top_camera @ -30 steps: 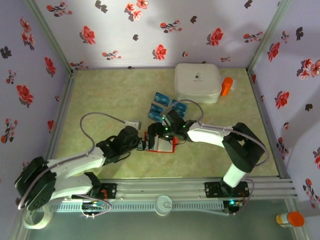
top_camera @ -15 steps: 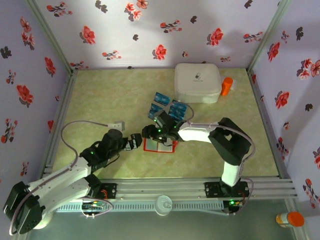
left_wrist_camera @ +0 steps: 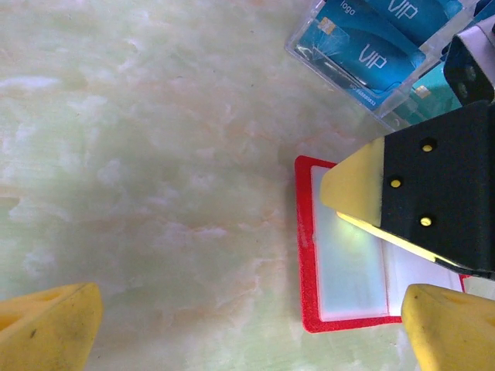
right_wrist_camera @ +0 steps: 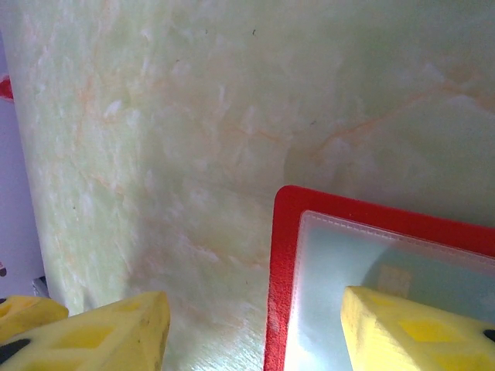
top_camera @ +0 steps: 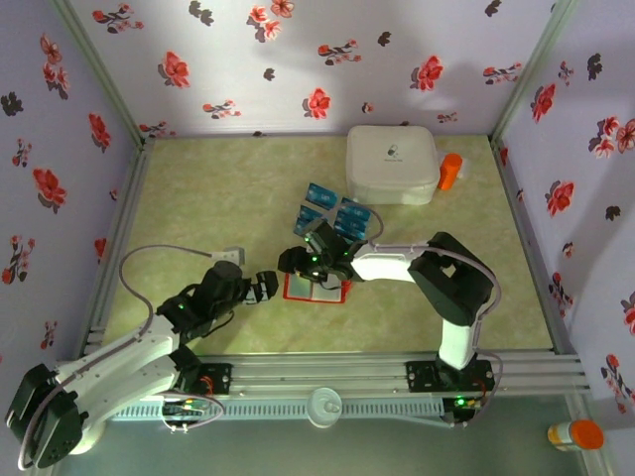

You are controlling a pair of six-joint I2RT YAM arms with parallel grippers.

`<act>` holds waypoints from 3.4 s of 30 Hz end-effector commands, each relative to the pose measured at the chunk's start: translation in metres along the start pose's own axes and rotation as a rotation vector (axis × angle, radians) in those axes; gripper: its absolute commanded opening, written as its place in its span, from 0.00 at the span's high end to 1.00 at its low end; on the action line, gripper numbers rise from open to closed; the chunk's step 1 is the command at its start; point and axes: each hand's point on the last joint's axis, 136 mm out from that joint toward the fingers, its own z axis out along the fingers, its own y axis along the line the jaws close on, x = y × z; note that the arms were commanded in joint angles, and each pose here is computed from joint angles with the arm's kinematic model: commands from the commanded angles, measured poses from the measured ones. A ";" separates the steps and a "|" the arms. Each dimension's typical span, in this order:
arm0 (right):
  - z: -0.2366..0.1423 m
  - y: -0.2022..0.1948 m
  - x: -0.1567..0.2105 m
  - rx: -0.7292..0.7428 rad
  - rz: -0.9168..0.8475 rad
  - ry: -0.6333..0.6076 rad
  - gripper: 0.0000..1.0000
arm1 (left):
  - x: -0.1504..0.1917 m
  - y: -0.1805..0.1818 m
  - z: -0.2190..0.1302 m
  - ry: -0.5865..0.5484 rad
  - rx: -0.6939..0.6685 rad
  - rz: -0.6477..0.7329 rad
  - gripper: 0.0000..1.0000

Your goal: Put the credit cards into the card holder

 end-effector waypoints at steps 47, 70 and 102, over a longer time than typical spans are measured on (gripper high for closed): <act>-0.132 -0.065 -0.089 0.642 -0.547 0.055 0.63 | -0.015 -0.030 0.038 0.069 -0.051 0.070 0.00; -0.096 -0.088 -0.100 0.755 -0.611 0.165 0.71 | -0.009 -0.023 0.042 0.083 -0.072 0.065 0.00; -0.096 -0.083 -0.098 0.749 -0.627 0.176 0.76 | -0.007 -0.019 0.043 0.083 -0.065 0.053 0.00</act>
